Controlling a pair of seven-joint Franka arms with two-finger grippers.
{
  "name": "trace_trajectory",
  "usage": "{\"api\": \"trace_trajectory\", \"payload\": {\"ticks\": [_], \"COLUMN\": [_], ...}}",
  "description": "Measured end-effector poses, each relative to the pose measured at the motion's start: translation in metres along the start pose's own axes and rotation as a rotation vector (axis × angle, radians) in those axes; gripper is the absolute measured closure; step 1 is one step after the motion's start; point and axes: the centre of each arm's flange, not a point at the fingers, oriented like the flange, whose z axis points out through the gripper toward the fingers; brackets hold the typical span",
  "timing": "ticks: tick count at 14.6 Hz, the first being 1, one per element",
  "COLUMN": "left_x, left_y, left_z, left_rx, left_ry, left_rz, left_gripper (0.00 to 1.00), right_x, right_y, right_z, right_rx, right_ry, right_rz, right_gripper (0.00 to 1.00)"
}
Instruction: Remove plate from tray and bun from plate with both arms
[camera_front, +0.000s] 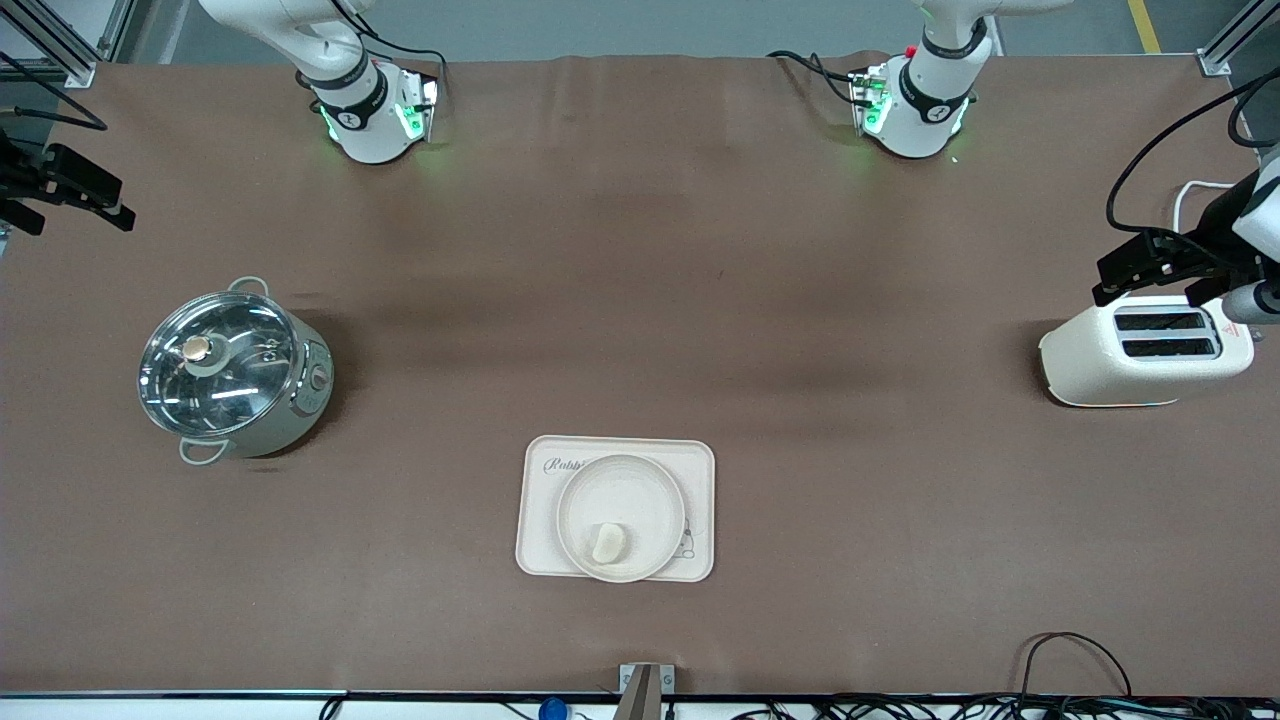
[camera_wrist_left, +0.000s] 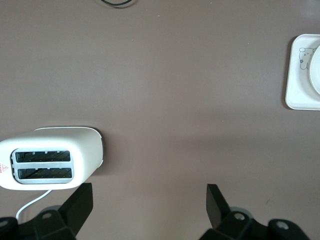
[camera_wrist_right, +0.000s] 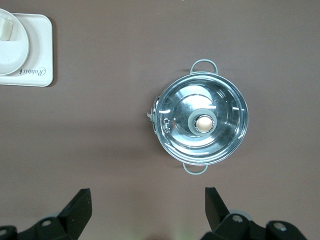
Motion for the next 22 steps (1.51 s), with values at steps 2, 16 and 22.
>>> {"api": "trace_trajectory", "payload": {"ticks": [2,16,22], "left_x": [0.0,0.001,0.002], "left_y": [-0.001,0.002,0.001], "left_z": [0.0,-0.014,-0.01], "left_rx": [0.002,0.054,0.055], "left_ry": [0.001,0.031,0.02], "left_rz": [-0.002,0.054,0.081], "left_gripper": [0.0,0.0,0.0], "right_x": [0.002,0.171,0.205], "right_y": [-0.002,-0.172,-0.236], "right_z": [0.002,0.2,0.311], "right_rx": [0.001,0.278,0.308], "right_ry": [0.004,0.054,0.151], "right_rz": [-0.002,0.115,0.168], "right_gripper": [0.0,0.04,0.17]}}
